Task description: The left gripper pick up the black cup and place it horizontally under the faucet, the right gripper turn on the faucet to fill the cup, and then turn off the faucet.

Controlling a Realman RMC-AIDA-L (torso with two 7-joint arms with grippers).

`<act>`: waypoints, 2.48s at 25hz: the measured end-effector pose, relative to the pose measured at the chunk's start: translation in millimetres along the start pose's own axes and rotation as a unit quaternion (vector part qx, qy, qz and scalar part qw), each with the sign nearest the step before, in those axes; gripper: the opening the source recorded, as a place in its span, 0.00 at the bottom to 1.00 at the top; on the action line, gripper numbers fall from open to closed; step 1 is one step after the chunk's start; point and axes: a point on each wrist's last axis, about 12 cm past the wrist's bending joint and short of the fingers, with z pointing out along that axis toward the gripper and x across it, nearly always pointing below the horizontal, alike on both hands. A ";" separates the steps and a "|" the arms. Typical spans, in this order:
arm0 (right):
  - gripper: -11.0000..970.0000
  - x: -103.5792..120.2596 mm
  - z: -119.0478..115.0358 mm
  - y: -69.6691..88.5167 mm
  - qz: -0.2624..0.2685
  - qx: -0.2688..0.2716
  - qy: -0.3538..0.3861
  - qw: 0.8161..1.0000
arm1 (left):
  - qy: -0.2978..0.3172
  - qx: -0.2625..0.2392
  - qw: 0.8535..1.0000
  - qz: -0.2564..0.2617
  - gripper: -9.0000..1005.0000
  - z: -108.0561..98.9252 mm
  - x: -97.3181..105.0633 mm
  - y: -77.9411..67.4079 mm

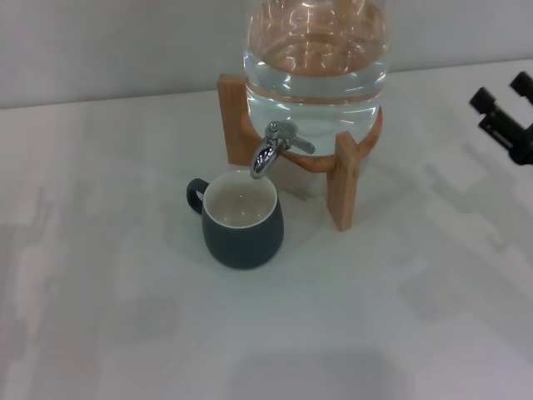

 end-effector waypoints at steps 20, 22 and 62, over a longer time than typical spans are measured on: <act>0.86 15.7 14.3 48.6 0.033 -0.180 0.054 0.982 | 0.025 -0.005 0.999 0.023 0.89 -20.9 9.9 14.0; 0.86 15.9 17.1 51.0 0.034 -0.189 0.055 0.980 | 0.027 -0.004 0.999 0.023 0.89 -20.5 10.4 13.6; 0.86 22.3 71.4 80.4 0.067 -0.280 0.104 0.952 | 0.048 0.016 0.998 0.028 0.89 -4.4 12.9 6.2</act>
